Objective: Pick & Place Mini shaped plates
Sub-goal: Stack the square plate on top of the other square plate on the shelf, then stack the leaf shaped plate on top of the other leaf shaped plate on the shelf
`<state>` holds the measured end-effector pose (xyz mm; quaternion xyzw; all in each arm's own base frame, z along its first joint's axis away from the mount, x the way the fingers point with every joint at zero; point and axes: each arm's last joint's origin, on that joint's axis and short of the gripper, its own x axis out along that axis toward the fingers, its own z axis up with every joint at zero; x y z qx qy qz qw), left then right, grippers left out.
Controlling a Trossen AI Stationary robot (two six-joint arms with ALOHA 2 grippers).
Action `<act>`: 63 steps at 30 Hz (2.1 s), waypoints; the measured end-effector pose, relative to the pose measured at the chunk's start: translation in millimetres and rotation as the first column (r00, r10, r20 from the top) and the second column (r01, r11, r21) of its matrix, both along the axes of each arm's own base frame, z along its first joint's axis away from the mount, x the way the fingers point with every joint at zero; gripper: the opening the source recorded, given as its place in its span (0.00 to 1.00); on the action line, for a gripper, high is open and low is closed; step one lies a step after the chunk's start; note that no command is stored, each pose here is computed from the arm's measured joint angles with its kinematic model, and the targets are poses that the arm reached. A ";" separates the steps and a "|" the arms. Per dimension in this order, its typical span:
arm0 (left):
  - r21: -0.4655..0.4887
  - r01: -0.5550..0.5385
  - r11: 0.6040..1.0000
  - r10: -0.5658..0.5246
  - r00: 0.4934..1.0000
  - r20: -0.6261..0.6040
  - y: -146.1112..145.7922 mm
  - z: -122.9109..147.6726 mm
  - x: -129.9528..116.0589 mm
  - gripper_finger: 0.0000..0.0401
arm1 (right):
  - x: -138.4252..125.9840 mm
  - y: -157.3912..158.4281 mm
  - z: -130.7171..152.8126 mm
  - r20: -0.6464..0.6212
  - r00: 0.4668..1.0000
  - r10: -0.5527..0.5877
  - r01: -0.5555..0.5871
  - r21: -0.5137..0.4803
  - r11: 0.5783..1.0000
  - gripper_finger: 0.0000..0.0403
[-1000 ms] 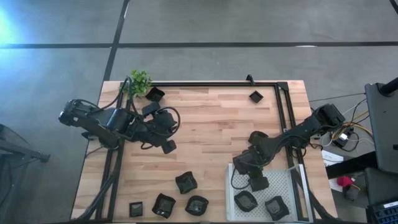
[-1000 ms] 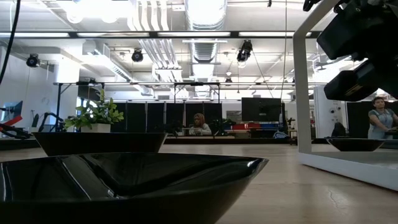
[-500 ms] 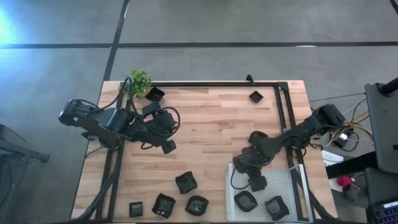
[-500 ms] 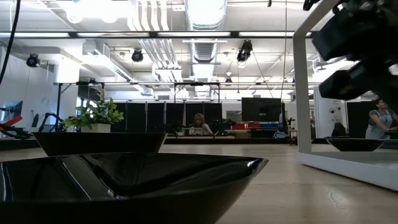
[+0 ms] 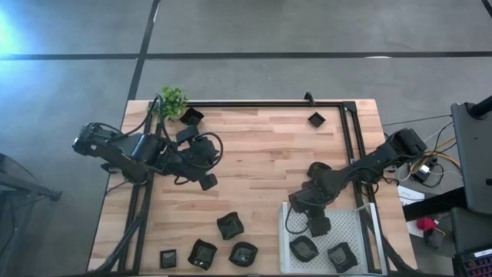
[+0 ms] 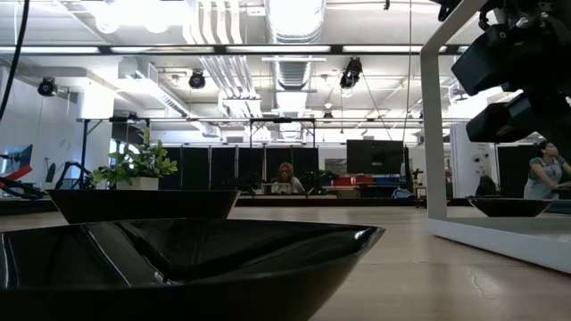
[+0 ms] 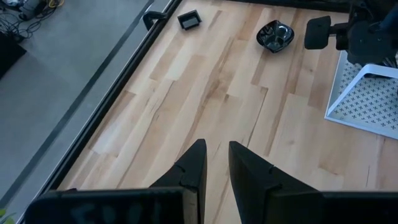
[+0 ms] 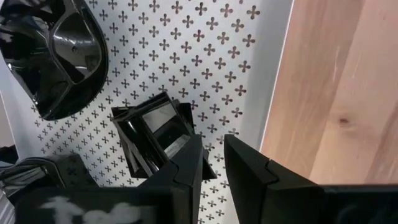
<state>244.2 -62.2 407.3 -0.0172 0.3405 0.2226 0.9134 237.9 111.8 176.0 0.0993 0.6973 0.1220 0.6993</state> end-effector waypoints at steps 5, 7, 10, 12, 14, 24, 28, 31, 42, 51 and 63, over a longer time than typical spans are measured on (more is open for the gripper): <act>0.000 0.000 1.000 0.000 1.000 0.000 0.0 0.0 0.0 0.15 | -0.1 0.1 -0.1 0.000 1.000 0.001 -0.001 0.000 1.000 0.16; 0.000 0.001 1.000 -0.001 1.000 0.000 -0.1 0.0 0.0 0.15 | 0.0 0.0 -0.6 -0.001 1.000 0.000 0.000 0.000 1.000 0.16; 0.000 0.001 1.000 -0.001 1.000 0.000 -0.1 0.1 -0.2 0.15 | 0.7 0.3 -2.9 -0.007 1.000 0.000 0.000 -0.004 1.000 0.16; 0.002 0.002 1.000 -0.002 1.000 -0.001 -0.1 0.0 0.0 0.15 | 1.5 0.6 -5.8 -0.016 1.000 0.000 0.000 -0.008 1.000 0.16; 0.004 0.004 1.000 -0.004 1.000 -0.002 -0.1 0.0 0.0 0.15 | 1.7 0.8 -7.8 -0.025 1.000 0.000 -0.001 -0.011 1.000 0.16; 0.011 0.009 1.000 -0.009 1.000 -0.006 0.0 0.0 -0.1 0.15 | -1.9 4.4 -6.9 -0.094 0.996 0.001 0.007 0.080 0.997 0.15; 0.020 0.017 1.000 -0.017 1.000 -0.011 -0.2 0.0 -0.1 0.15 | -4.6 3.4 -6.8 -0.137 0.990 -0.033 0.043 0.070 0.997 0.15; 0.020 0.016 1.000 -0.016 1.000 -0.011 -0.1 0.0 -0.1 0.15 | -8.3 2.0 -5.5 -0.174 0.984 -0.045 0.056 0.059 0.997 0.15; 0.017 0.014 1.000 -0.014 1.000 -0.009 -0.4 0.0 -0.2 0.15 | -21.1 -6.6 26.4 -0.061 0.989 -0.132 0.134 0.018 0.991 0.13; 0.014 0.013 1.000 -0.013 1.000 -0.007 -0.8 0.0 -0.2 0.15 | -37.4 -20.8 62.5 0.159 0.928 -0.338 0.348 -0.040 0.936 0.13; 0.001 -0.001 1.000 0.001 1.000 -0.004 -1.9 -8.5 3.2 0.15 | -57.7 -39.8 94.1 0.398 0.705 -0.587 0.643 -0.011 0.766 0.13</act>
